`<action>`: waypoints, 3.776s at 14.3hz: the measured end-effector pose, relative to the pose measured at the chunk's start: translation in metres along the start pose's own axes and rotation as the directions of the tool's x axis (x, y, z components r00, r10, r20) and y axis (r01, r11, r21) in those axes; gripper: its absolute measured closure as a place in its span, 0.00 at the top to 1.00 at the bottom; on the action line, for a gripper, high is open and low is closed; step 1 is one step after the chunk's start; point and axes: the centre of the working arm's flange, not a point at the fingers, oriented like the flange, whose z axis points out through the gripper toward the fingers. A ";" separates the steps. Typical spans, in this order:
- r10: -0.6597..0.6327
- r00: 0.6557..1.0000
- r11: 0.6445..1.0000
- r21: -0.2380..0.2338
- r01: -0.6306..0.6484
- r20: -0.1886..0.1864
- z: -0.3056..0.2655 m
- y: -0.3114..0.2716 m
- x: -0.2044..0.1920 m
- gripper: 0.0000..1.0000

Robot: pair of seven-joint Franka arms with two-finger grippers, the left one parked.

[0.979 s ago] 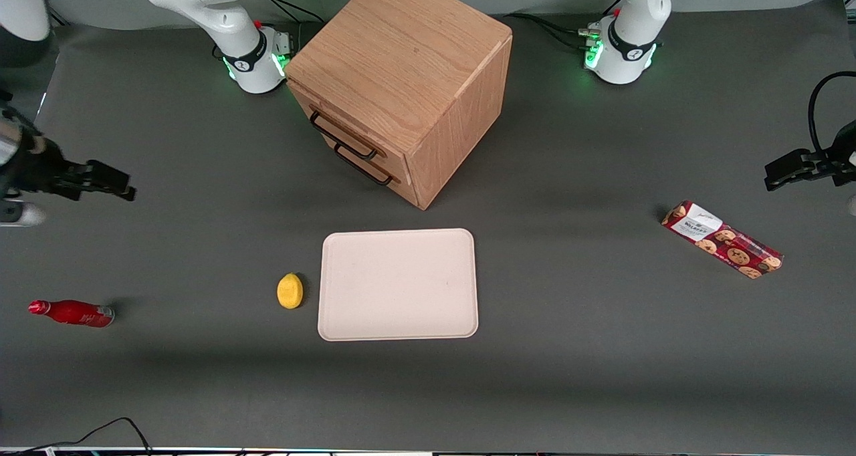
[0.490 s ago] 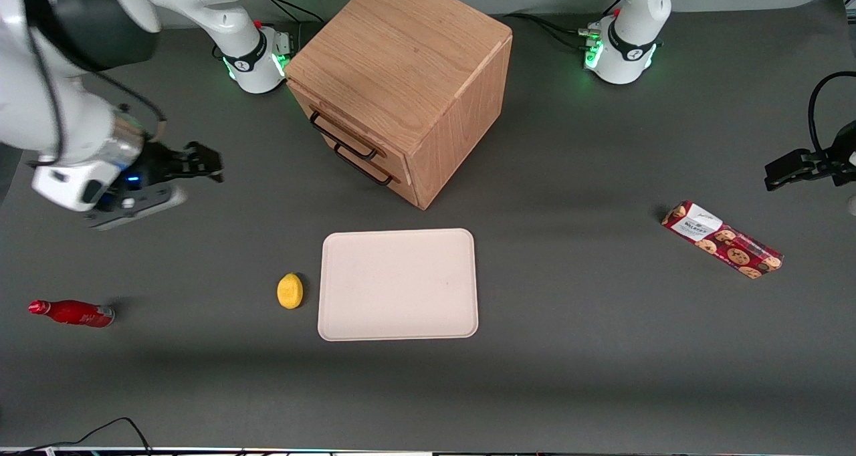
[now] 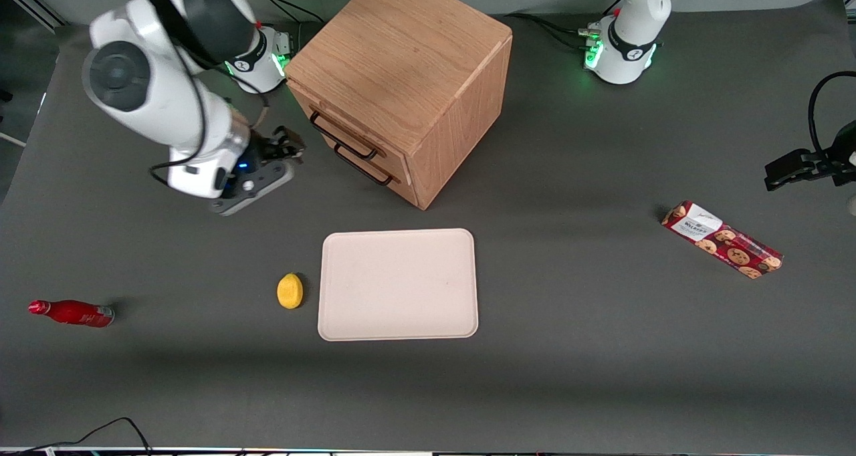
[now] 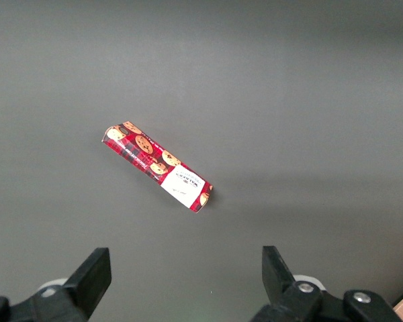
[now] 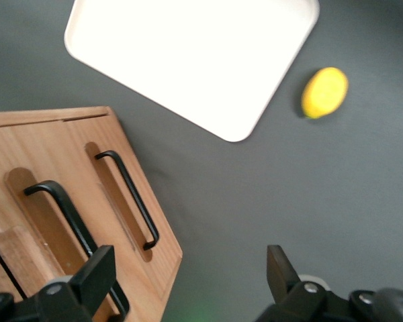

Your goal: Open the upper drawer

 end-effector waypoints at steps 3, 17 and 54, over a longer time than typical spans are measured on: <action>-0.054 0.999 0.998 0.020 0.053 0.010 0.027 -0.027 0.000 1.00; -0.296 0.954 0.947 0.152 0.284 0.056 0.097 -0.032 -0.024 1.00; -0.252 0.967 0.955 0.154 0.253 -0.030 0.136 -0.015 -0.026 1.00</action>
